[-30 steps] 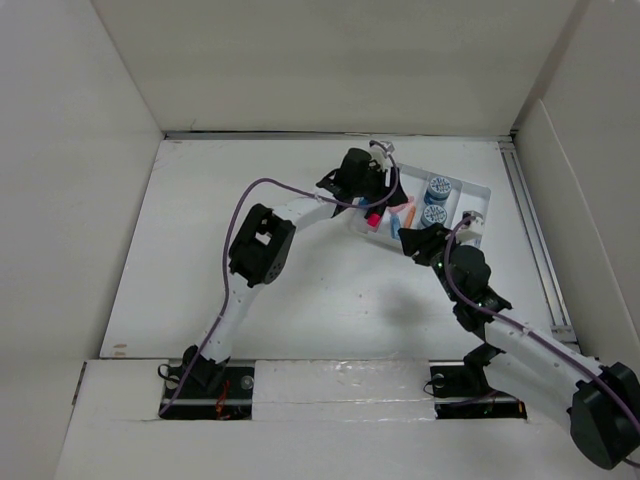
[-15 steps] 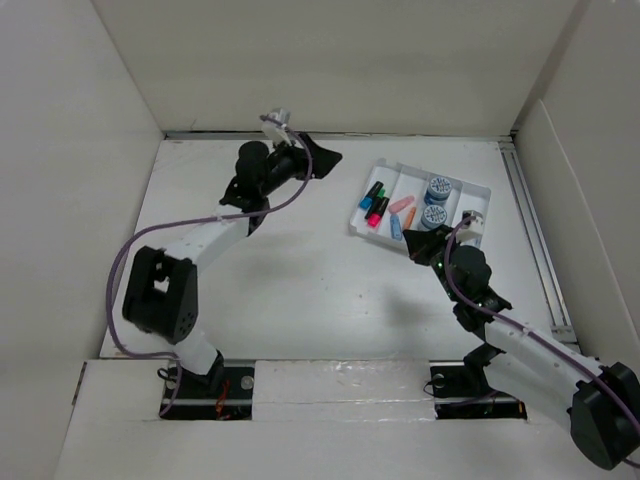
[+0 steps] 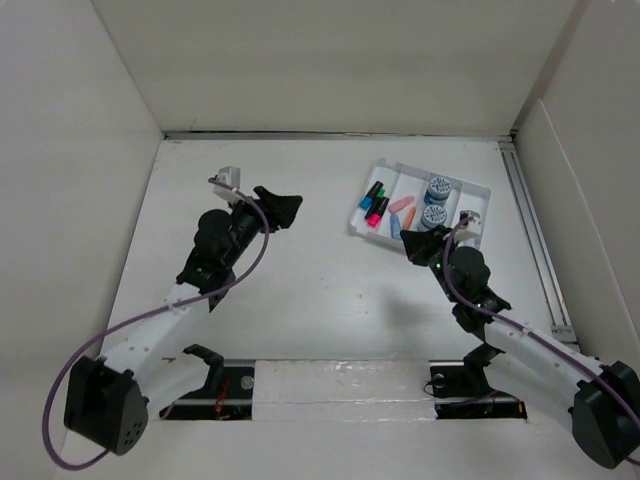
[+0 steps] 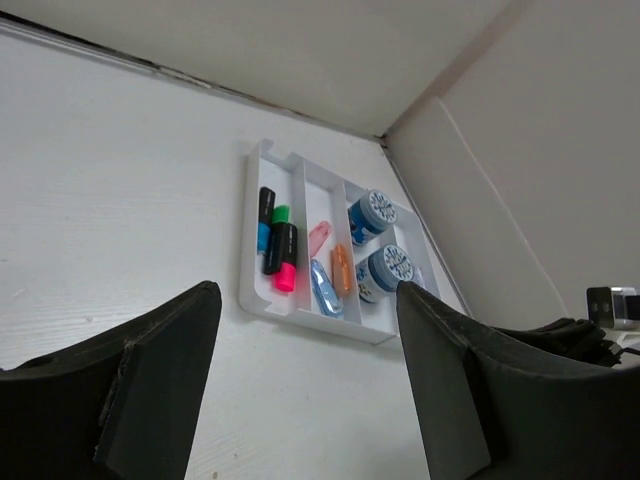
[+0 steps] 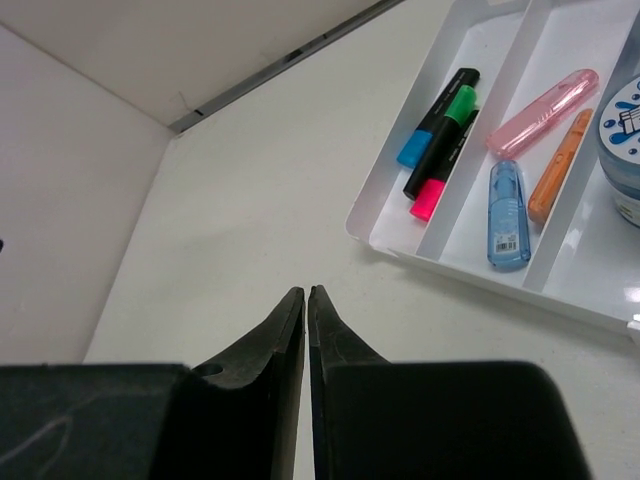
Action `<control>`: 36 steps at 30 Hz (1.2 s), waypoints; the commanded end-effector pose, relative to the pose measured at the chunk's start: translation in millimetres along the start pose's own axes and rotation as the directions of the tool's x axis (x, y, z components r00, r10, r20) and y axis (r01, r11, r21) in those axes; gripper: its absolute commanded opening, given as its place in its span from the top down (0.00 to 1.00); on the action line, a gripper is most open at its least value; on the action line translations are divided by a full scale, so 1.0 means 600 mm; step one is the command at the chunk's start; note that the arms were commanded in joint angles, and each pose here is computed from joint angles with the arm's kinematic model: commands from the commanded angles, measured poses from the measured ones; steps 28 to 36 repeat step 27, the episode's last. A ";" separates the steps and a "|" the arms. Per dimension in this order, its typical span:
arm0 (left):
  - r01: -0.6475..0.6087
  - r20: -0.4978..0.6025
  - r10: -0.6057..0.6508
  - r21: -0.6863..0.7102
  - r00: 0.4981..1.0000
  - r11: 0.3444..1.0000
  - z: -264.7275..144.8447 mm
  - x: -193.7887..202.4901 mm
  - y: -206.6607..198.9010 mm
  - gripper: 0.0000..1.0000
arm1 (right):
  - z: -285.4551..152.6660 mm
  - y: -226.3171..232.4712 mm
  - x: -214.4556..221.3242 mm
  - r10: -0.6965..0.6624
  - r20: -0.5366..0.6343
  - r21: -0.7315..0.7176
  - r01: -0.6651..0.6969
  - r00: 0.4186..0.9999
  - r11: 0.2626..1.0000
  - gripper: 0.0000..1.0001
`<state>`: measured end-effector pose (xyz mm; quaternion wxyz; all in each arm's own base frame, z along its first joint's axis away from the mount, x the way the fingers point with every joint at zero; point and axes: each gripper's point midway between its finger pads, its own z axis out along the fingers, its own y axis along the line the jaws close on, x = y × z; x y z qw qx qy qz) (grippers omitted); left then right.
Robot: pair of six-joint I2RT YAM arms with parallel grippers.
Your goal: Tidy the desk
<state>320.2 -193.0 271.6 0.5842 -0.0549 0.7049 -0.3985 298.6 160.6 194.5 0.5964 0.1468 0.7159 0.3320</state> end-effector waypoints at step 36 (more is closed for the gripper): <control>0.039 0.068 -0.027 -0.178 0.997 0.983 -0.090 0.015 0.070 0.37 | -0.089 0.134 -0.072 0.007 0.198 -0.317 0.057 0.980 0.947 0.67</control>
